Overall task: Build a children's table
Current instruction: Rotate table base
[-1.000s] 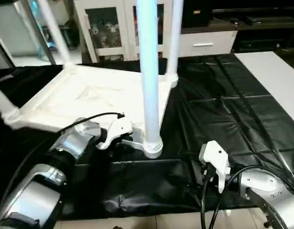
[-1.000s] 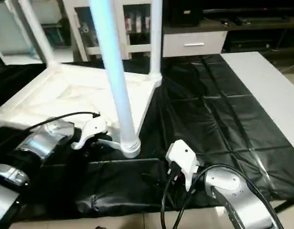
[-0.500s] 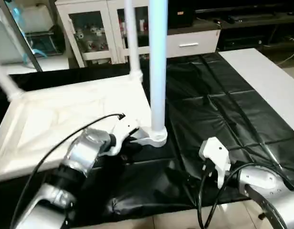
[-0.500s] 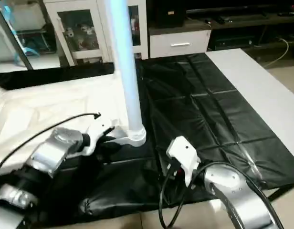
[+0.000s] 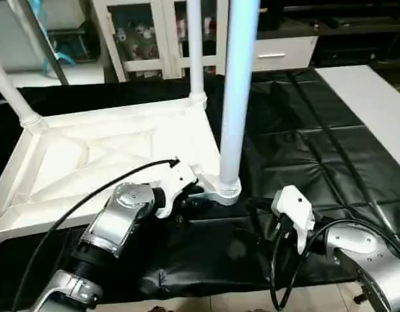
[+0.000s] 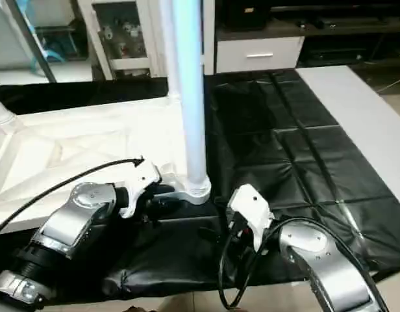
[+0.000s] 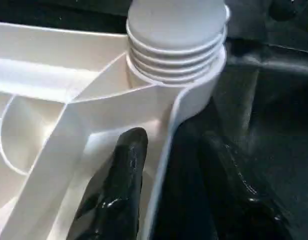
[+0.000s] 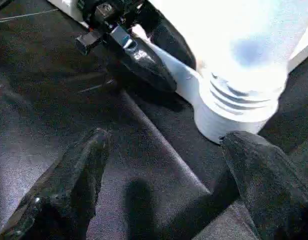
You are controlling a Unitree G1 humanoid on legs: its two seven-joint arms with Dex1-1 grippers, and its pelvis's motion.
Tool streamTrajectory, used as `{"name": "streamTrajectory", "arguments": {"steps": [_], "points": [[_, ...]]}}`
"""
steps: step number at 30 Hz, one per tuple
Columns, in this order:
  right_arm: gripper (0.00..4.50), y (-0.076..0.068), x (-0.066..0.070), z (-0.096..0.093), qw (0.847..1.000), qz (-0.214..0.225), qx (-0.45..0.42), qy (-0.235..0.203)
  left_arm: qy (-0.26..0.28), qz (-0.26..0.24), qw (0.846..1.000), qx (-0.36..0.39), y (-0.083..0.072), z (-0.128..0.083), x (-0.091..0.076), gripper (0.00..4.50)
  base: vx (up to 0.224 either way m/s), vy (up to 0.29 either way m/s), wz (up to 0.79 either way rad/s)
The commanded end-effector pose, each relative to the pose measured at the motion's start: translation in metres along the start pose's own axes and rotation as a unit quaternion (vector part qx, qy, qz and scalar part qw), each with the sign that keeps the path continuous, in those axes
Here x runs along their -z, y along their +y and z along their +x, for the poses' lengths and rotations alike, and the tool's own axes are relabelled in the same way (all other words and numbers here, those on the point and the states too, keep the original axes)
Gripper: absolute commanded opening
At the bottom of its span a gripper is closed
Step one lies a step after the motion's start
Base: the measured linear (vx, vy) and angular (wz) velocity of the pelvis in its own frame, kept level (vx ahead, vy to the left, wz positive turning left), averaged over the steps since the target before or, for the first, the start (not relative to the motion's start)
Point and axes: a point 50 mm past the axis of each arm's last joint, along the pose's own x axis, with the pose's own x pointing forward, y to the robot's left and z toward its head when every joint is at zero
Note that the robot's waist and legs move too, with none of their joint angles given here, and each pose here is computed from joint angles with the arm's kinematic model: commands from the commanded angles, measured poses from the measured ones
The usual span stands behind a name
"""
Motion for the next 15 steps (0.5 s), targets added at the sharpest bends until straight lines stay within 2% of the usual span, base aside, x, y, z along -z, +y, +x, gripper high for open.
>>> {"name": "streamTrajectory", "arguments": {"steps": [1, 3, 9, 15], "points": [[3.92, -0.003, -0.003, -0.002, 1.000, -0.006, -0.004, -0.001, 0.007, 0.012, 1.000, -0.007, 0.013, -0.010, -0.002, 1.86, 0.000, 0.000, 0.00], [3.92, -0.003, -0.003, -0.002, 1.000, -0.008, -0.008, 0.000, 0.029, 0.020, 0.999, 0.006, 0.020, -0.015, 0.002, 1.86, 0.000, 0.000, 0.00], [3.92, -0.003, -0.004, -0.003, 1.000, -0.010, -0.012, 0.001, 0.042, 0.031, 0.999, 0.002, 0.034, -0.021, 0.003, 1.86, 0.000, 0.000, 0.00], [3.92, -0.001, -0.003, -0.005, 1.000, -0.010, -0.018, 0.004, 0.046, 0.038, 0.998, 0.031, 0.034, -0.016, 0.001, 1.86, 0.000, 0.000, 0.00]]}}
